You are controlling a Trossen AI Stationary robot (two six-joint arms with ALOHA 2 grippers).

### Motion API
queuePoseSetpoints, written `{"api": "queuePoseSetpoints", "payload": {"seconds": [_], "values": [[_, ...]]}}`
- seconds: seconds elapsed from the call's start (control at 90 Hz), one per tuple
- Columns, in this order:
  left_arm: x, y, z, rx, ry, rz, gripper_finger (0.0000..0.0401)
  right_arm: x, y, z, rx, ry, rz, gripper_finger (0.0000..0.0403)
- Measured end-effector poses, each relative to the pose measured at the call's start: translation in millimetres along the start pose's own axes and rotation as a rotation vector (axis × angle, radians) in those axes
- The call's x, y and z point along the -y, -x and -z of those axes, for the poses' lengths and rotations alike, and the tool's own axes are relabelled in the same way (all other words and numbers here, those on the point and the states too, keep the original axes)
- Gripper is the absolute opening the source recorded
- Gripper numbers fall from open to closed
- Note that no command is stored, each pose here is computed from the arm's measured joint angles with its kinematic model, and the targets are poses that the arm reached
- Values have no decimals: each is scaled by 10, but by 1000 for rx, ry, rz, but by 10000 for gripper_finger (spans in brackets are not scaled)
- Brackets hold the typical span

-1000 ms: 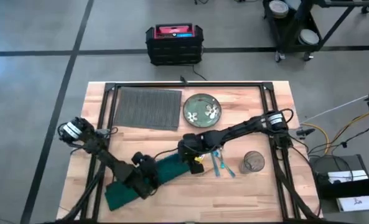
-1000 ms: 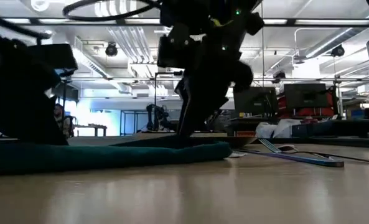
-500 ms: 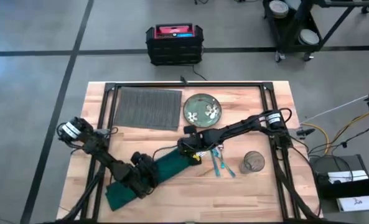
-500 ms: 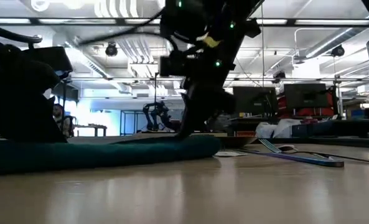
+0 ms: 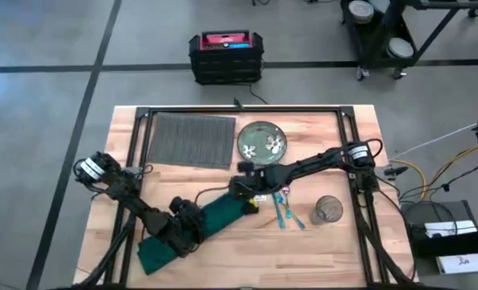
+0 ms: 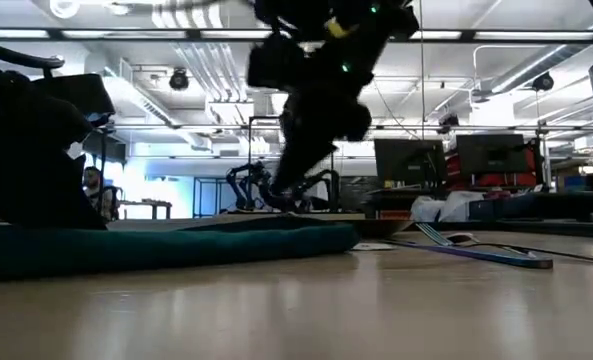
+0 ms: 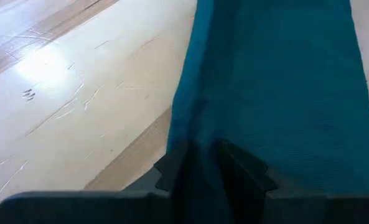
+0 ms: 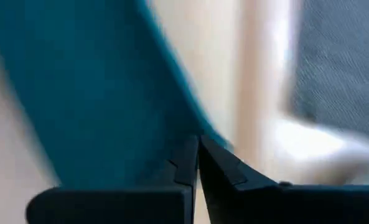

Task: Set table place
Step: Fold the green napkin

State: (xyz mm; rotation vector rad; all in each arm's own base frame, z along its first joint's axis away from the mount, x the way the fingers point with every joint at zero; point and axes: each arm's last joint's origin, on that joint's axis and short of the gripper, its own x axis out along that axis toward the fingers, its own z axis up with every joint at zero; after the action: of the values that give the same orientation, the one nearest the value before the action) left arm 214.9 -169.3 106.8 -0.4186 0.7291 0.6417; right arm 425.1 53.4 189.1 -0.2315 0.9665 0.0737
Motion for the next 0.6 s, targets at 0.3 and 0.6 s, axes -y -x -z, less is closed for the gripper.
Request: {"api": "queuePoseSetpoints", "payload": {"seconds": [0.3, 0.6], "values": [[2, 1, 1, 2, -14, 3, 75, 91, -346, 207, -130, -30, 138, 0], [12, 22, 26, -4, -26, 15, 75, 282, -184, 289, -246, -60, 463, 0]]}}
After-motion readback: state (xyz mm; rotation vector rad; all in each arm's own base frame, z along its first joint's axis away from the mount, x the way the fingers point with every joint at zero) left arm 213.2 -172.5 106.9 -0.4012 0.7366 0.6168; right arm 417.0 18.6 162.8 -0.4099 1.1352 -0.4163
